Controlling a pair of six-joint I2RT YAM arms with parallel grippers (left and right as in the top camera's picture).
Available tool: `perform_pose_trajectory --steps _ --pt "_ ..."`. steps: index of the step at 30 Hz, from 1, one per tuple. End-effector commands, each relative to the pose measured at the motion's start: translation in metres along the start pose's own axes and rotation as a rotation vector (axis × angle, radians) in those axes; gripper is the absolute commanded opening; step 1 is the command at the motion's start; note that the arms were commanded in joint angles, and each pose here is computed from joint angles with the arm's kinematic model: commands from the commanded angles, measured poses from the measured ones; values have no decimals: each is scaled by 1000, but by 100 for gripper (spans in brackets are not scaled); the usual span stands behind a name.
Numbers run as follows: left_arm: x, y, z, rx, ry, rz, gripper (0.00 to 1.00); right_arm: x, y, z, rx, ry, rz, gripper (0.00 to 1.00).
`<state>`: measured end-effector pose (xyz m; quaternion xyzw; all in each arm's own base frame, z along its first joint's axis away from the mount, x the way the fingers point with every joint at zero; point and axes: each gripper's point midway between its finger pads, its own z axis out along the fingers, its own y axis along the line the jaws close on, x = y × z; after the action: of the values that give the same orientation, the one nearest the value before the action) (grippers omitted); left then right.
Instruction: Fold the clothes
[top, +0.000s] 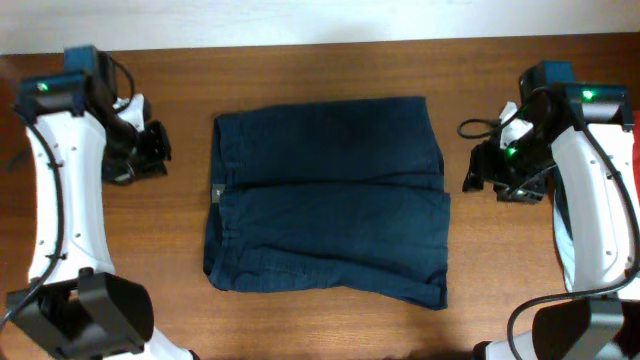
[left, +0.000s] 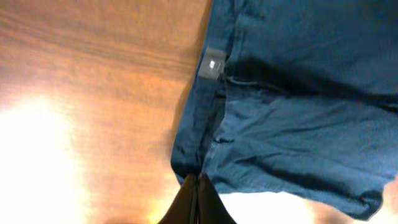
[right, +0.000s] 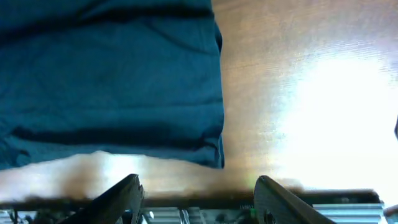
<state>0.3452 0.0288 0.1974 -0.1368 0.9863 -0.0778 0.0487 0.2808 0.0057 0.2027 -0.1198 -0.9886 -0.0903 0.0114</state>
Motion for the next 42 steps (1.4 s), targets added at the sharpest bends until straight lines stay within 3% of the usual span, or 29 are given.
perform_pose_trajectory --steps 1,3,6,9,11,20,27,30,35,42 --pt "29 5 4 -4 -43 -15 5 10 7 -11 -43 -11 -52 63" --pt "50 8 6 4 -94 -7 10 18 15 -17 -71 -13 -77 63" --pt "78 11 18 24 -136 0 29 34 35 -19 -76 -13 -161 64" --pt "106 6 40 86 -80 -3 44 47 51 -1 -35 2 -185 67" --pt "127 7 64 106 11 -21 53 52 54 28 20 22 -171 77" --pt "155 15 108 97 128 -81 53 89 25 132 70 186 -95 79" --pt "165 5 139 73 231 -88 52 89 24 142 58 178 -97 82" --pt "175 0 151 52 304 -84 44 89 24 142 60 180 -97 82" --pt "187 -3 163 23 384 -66 44 89 24 142 60 179 -97 82" --pt "195 22 163 -128 415 -84 54 84 11 140 70 174 -74 82"
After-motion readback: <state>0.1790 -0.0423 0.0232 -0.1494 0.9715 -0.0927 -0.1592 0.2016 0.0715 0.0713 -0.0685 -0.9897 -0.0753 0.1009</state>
